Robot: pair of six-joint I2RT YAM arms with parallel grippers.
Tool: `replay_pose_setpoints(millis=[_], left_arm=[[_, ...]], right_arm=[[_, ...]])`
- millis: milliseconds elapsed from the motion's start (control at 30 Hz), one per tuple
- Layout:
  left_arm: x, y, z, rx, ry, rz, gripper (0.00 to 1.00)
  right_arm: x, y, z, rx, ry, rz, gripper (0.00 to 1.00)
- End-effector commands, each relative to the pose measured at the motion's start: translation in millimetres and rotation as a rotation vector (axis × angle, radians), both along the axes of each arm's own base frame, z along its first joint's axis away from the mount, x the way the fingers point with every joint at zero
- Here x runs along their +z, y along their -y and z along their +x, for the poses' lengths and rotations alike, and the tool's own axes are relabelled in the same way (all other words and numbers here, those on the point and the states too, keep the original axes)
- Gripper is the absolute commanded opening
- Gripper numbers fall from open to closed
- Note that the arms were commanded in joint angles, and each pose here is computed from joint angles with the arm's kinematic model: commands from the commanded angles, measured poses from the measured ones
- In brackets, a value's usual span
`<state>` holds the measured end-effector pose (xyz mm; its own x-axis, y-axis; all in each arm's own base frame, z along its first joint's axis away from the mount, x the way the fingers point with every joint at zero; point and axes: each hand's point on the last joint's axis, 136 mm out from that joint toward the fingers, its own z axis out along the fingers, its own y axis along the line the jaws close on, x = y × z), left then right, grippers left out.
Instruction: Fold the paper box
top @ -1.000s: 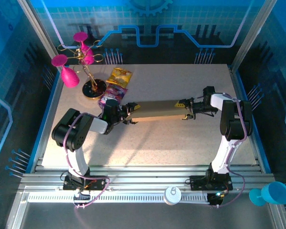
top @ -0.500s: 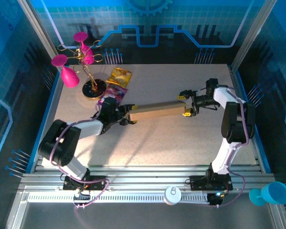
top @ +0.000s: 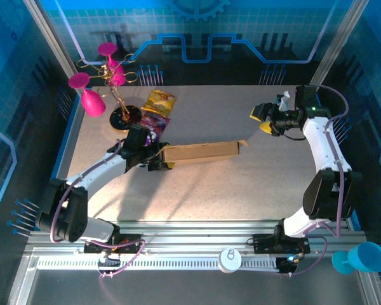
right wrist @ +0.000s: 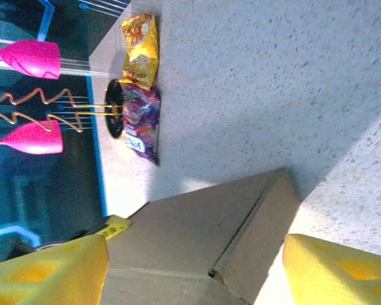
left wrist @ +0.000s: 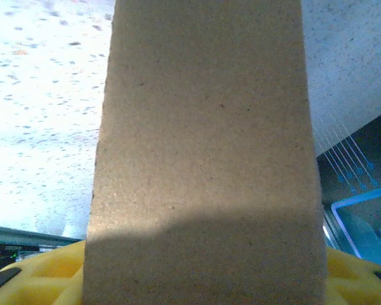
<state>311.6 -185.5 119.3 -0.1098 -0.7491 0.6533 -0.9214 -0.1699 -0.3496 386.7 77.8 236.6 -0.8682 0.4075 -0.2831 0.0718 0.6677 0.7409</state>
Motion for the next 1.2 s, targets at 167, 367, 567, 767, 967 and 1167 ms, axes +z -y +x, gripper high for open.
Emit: replay_pose_setpoints(millis=[167,367,567,767,967,1167], left_arm=[[-20.9,-40.5,-34.0,0.219,-0.356,0.051,0.12],[-40.4,-52.8,-24.5,0.218,-0.428,0.055,0.13],[-47.7,-62.4,-13.5,0.167,-0.477,0.045,0.12],[-49.4,-67.4,-7.7,0.161,-0.479,0.059,0.11],[-51.0,-70.6,-10.2,0.149,-0.503,0.074,0.12],[-51.4,-72.2,-9.2,0.156,-0.515,0.078,0.12]], right_arm=[[35.4,-30.5,-17.1,0.176,0.667,-0.362,0.60],[20.6,-53.2,-33.2,0.406,0.773,-0.480,0.47],[-4.1,-57.4,-34.6,0.549,0.626,-0.518,0.43],[-13.9,-73.1,-23.4,0.637,0.528,-0.507,0.49],[-18.7,-85.4,-13.9,0.692,0.437,-0.493,0.44],[-25.3,-88.6,-9.2,0.716,0.387,-0.523,0.41]])
